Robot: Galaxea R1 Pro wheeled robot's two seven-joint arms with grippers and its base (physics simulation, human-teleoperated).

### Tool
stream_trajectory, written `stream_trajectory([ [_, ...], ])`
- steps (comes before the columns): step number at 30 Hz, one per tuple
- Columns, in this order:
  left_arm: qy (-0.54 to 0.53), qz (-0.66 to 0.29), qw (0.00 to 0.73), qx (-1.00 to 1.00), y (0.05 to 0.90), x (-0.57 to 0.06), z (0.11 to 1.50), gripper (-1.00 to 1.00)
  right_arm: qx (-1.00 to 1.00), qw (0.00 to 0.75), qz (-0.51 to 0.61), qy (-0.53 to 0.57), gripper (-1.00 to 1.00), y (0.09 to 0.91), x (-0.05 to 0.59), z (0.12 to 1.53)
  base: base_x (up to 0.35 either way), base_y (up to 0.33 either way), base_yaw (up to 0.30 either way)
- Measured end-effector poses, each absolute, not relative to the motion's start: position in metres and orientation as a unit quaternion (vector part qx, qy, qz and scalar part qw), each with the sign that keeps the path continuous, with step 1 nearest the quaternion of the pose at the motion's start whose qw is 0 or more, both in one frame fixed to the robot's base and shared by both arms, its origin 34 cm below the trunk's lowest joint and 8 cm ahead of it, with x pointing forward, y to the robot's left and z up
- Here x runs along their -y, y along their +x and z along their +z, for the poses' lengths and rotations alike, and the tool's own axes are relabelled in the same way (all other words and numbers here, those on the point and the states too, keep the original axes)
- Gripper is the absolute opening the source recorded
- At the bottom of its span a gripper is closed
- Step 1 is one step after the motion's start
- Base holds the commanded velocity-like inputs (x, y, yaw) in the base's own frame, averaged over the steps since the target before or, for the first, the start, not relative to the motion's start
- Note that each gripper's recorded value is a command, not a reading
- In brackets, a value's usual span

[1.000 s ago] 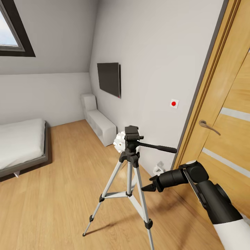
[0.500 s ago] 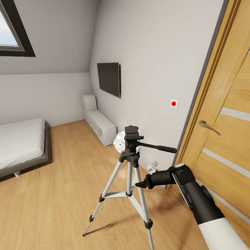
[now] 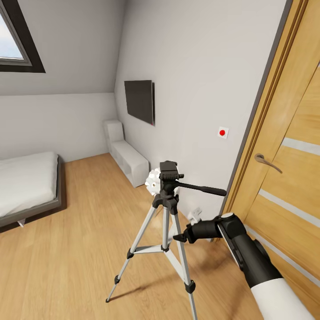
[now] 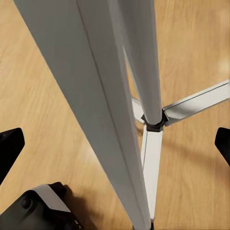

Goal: Attach the digital camera to the camera tripod in the bedroom.

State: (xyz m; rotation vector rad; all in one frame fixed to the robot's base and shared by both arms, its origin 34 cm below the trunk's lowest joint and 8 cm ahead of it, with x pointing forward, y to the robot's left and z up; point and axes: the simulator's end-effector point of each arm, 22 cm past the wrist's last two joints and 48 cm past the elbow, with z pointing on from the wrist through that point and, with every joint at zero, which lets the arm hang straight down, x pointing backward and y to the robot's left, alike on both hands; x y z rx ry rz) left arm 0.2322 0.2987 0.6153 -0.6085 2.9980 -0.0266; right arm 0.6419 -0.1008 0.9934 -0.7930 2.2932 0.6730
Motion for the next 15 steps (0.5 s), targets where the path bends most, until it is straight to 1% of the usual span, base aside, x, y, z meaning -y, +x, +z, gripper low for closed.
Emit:
stream_trajectory([
  [4, -0.199, -0.009, 0.041, -0.979, 0.232, -0.299, 0.615, -1.0, -0.871, 0.295, 0.264, -0.292, 1.0, 0.639, 0.096, 0.981, 0.0, 0.0, 0.0],
  [15, -0.199, -0.009, 0.041, -0.979, 0.232, -0.299, 0.615, -1.0, -0.863, 0.31, 0.269, -0.293, 1.0, 0.643, 0.091, 0.985, 0.0, 0.0, 0.0],
])
